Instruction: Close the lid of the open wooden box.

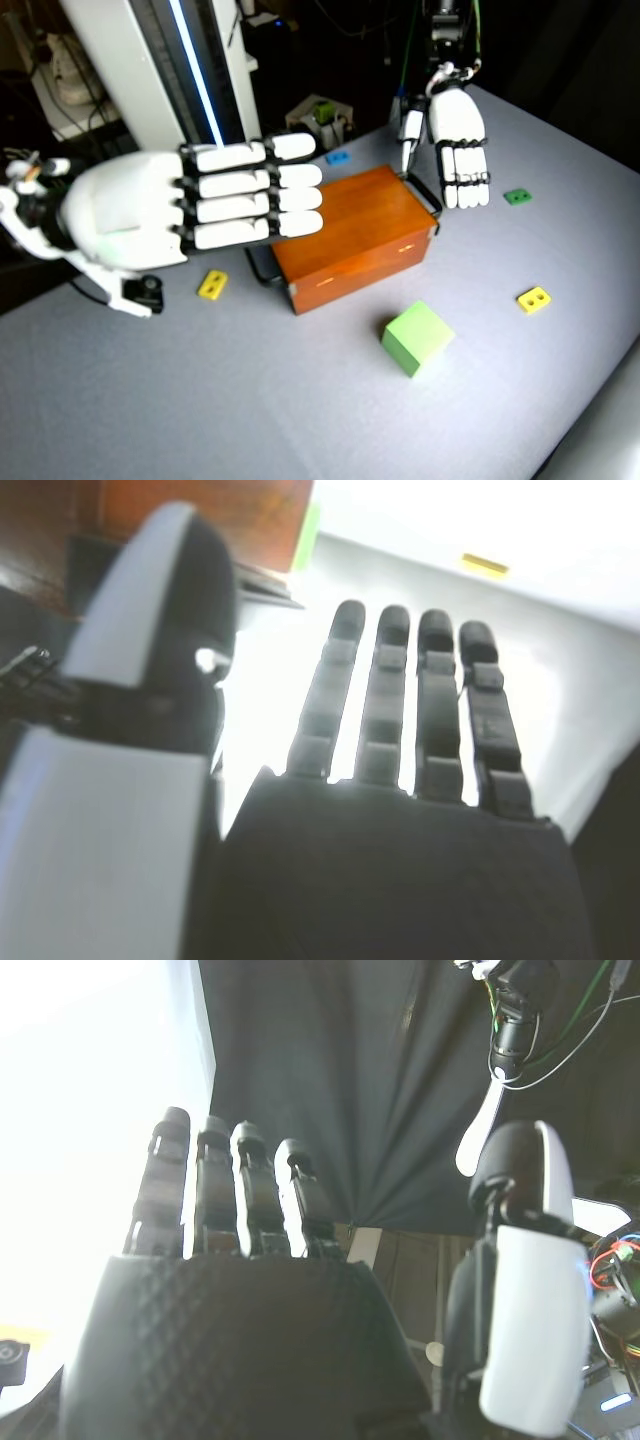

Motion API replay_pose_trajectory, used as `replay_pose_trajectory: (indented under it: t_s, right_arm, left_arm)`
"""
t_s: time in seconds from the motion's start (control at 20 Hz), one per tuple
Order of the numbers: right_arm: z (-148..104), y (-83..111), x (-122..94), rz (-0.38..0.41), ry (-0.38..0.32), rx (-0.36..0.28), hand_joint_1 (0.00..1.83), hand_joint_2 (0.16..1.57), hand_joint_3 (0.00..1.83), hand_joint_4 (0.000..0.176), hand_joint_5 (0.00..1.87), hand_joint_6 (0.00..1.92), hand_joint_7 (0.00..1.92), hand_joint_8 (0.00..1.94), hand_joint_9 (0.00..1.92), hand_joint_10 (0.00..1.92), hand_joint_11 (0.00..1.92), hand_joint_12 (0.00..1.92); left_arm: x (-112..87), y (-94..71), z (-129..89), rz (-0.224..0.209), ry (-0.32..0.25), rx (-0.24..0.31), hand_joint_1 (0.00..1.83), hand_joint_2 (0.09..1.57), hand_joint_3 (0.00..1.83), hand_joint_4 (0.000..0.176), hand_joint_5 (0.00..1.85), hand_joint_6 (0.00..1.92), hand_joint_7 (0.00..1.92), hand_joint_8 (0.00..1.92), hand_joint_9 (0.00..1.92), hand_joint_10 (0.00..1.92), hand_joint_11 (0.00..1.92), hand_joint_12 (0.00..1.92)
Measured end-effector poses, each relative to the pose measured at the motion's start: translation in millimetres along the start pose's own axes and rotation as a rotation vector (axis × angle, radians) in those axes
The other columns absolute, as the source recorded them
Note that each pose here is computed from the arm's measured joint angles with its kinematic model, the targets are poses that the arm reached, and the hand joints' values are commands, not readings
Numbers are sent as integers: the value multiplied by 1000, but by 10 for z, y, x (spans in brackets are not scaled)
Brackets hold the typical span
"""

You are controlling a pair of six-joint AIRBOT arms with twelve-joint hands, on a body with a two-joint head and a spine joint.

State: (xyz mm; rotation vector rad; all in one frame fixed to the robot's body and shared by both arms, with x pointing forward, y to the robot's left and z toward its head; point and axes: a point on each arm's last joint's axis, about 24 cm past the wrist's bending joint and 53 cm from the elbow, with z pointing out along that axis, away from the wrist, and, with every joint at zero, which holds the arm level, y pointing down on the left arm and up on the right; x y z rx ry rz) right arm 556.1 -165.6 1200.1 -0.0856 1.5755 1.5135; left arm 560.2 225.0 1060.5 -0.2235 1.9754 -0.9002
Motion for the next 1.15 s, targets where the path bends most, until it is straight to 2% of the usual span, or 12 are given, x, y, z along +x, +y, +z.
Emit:
replay_pose_trajectory:
  t_s: [0.25, 0.35, 0.55, 0.7, 0.8, 0.85, 0.9, 0.95, 1.0, 1.05, 1.1, 1.15]
  right_arm:
    - [2, -19, -13, -8, -8, 3, 432, 1136, 27, 0, 25, 8, 0, 0, 0, 0, 4, 2]
    - [15, -47, -98, -11, -59, 1, 567, 1101, 3, 57, 106, 10, 0, 0, 0, 0, 0, 0]
    - [-4, -23, -381, -19, -200, -40, 507, 1139, 16, 34, 97, 4, 35, 10, 30, 10, 81, 36]
    - [-34, 96, -481, -28, -247, -90, 834, 1132, 0, 54, 136, 1, 227, 5, 194, 8, 115, 40]
    - [-57, 155, -548, -41, -284, -116, 904, 1194, 7, 0, 314, 8, 261, 1, 227, 3, 98, 38]
    - [-68, 178, -573, -44, -297, -125, 1130, 1122, 11, 0, 434, 17, 249, 6, 220, 4, 84, 235]
    - [-82, 219, -599, -51, -311, -142, 1242, 1075, 4, 0, 618, 13, 245, 2, 251, 1, 16, 605]
    - [-92, 262, -611, -62, -322, -158, 1263, 1084, 5, 0, 772, 34, 310, 6, 320, 11, 2, 878]
    - [-110, 307, -639, -55, -353, -170, 1354, 1015, 0, 0, 889, 59, 334, 6, 345, 11, 0, 894]
    - [-112, 322, -643, -68, -372, -166, 1376, 998, 0, 0, 915, 62, 340, 5, 351, 10, 0, 897]
    - [-95, 367, -631, -103, -385, -169, 1380, 994, 0, 0, 921, 61, 341, 5, 352, 9, 0, 898]
    - [-89, 386, -611, -112, -386, -170, 1380, 994, 0, 0, 922, 60, 341, 5, 352, 9, 0, 898]
  left_arm:
    - [-448, -265, -72, 2, -153, 90, 718, 1296, 1, 0, 62, 1, 40, 1, 34, 2, 37, 37]
    - [-727, -523, -87, 5, -264, 193, 632, 1339, 18, 0, 55, 5, 15, 7, 6, 0, 5, 7]
    - [-1109, -851, -281, -17, -448, 345, 299, 1376, 11, 0, 5, 2, 0, 0, 0, 0, 0, 0]
    - [-1282, -958, -425, -24, -536, 405, 337, 1321, 8, 0, 178, 32, 352, 36, 356, 84, 0, 1270]
    - [-1370, -974, -488, -43, -575, 426, 202, 1292, 0, 158, 529, 155, 336, 16, 246, 40, 0, 1266]
    - [-1396, -971, -487, -53, -578, 439, 183, 1339, 1, 146, 423, 486, 293, 2, 149, 225, 0, 1790]
    - [-1401, -974, -479, -74, -584, 449, 297, 1311, 0, 170, 307, 575, 282, 4, 29, 547, 0, 1895]
    - [-1388, -977, -472, -83, -577, 453, 420, 1475, 10, 175, 301, 1652, 526, 388, 510, 832, 57, 1916]
    - [-1380, -1049, -460, -82, -574, 473, 425, 1234, 0, 176, 146, 898, 417, 281, 345, 789, 98, 1770]
    - [-1399, -1141, -453, -70, -577, 500, 446, 1095, 0, 87, 321, 449, 509, 179, 331, 732, 159, 1759]
    - [-1433, -1321, -463, -44, -587, 554, 479, 1185, 0, 23, 341, 452, 462, 130, 328, 880, 64, 1871]
    - [-1479, -1512, -501, -9, -608, 614, 568, 1383, 33, 145, 384, 1536, 493, 141, 440, 964, 341, 1730]
